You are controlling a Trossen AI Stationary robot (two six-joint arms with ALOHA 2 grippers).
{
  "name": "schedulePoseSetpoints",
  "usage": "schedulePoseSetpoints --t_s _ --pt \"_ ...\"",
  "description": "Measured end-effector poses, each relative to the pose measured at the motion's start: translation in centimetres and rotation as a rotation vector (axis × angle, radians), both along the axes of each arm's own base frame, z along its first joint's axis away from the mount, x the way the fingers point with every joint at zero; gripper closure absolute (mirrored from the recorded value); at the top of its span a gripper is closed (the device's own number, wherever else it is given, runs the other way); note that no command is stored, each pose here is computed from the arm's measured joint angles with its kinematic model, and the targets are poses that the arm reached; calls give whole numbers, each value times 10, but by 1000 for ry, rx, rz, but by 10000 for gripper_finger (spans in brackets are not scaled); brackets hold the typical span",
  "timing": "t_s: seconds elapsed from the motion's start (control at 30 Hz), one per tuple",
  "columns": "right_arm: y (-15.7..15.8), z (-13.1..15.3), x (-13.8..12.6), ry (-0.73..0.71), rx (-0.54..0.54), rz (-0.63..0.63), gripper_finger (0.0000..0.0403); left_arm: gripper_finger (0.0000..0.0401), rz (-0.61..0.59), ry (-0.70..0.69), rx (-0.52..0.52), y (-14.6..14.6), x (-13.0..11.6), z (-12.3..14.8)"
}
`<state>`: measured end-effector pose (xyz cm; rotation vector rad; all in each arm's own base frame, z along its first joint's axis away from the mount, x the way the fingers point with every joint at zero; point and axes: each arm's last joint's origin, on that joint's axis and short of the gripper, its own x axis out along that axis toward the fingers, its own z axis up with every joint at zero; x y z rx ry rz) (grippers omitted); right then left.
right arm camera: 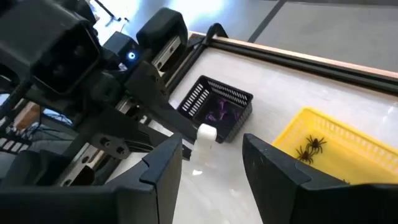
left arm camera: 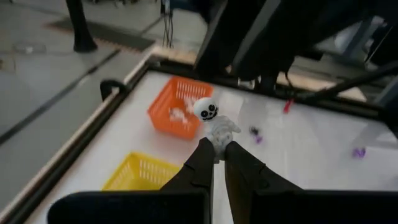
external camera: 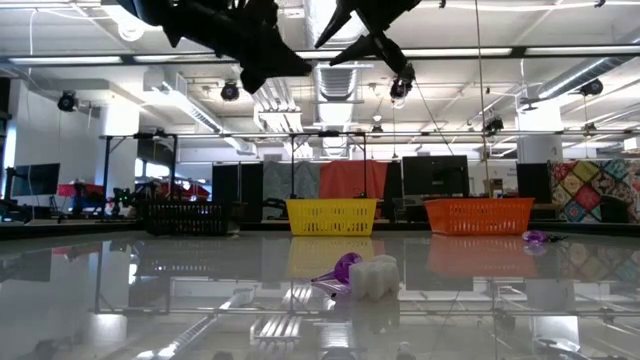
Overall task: Sort Halloween decoration
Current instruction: Put the white skeleton toy into the orange bin
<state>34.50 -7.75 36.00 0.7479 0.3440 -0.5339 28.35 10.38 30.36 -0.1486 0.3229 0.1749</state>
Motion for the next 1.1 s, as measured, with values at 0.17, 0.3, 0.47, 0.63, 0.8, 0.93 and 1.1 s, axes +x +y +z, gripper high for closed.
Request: schedulePoseSetpoints --t_s 0.17,0.3,0.47,0.63,0.8,0.93,1.1 --pt "-3 1 0 -15 -4 -7 243 400 -24 -81 11 0 2 8" --pt "-5 3 0 -31 -8 -12 243 400 -23 -97 16 1 3 9" --pt "-7 5 1 -57 -21 -14 243 400 -28 -102 17 0 3 10" --pt "-8 1 6 -59 -8 -8 255 400 -27 -115 23 1 3 11" --pt "-10 -6 14 -67 -3 6 280 400 -30 -106 18 0 3 10" --pt "-10 -7 15 -66 -3 6 313 400 -28 -102 16 1 2 10" --pt "-10 -7 15 -55 -29 25 376 400 -25 -100 16 2 2 9"
